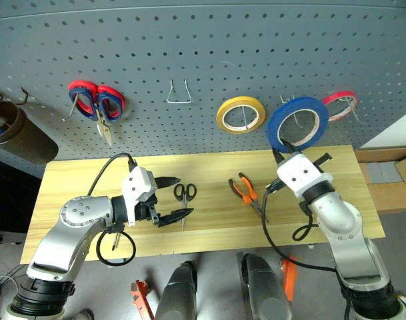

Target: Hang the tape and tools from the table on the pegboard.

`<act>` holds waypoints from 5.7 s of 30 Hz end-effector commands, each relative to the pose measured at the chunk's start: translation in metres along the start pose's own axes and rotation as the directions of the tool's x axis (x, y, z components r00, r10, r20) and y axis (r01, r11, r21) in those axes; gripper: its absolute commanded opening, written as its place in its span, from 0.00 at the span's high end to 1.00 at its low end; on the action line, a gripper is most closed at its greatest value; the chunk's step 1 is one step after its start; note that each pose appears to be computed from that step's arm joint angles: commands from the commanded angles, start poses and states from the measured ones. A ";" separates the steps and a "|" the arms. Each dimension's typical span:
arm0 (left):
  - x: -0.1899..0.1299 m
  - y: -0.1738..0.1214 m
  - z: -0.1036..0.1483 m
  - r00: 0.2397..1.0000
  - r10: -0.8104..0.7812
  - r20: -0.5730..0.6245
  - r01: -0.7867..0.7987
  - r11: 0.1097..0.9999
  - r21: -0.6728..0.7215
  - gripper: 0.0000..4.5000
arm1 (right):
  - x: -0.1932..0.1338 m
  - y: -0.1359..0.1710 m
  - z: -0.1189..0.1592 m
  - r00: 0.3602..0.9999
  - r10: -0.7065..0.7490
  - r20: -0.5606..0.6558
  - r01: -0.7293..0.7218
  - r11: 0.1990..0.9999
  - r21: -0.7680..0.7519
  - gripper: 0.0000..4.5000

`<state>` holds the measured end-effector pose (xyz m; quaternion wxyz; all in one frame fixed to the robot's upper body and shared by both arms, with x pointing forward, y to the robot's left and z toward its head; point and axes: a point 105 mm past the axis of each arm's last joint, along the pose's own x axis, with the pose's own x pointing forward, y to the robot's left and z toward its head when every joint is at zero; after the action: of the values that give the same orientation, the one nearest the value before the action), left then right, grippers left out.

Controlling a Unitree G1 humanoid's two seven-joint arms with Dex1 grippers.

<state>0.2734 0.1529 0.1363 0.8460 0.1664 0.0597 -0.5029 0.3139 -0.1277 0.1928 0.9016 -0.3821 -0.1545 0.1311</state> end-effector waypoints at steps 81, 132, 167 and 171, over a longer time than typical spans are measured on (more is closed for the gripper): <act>-0.055 0.028 -0.037 0.985 0.094 -0.144 -0.084 0.994 0.073 0.00 | 0.021 0.150 -0.084 0.748 0.471 -0.467 -0.053 0.744 0.666 0.35; -0.092 0.020 0.002 0.930 0.334 0.156 -0.299 0.931 -0.210 0.00 | 0.072 0.016 0.211 0.859 -0.026 0.512 -0.309 0.770 0.558 0.46; -0.078 0.036 0.017 0.907 0.328 0.265 -0.294 0.942 -0.159 0.00 | 0.109 0.016 0.224 0.801 -0.077 0.593 -0.317 0.786 0.530 0.46; -0.071 0.038 0.029 0.900 0.315 0.302 -0.283 0.948 -0.148 0.00 | 0.102 0.023 0.217 0.817 -0.067 0.573 -0.311 0.786 0.535 0.46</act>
<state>0.2712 0.2227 0.1841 0.9220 0.0458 -0.0649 -0.3790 0.3420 0.0623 0.3189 0.8921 -0.0387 -0.2979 0.3375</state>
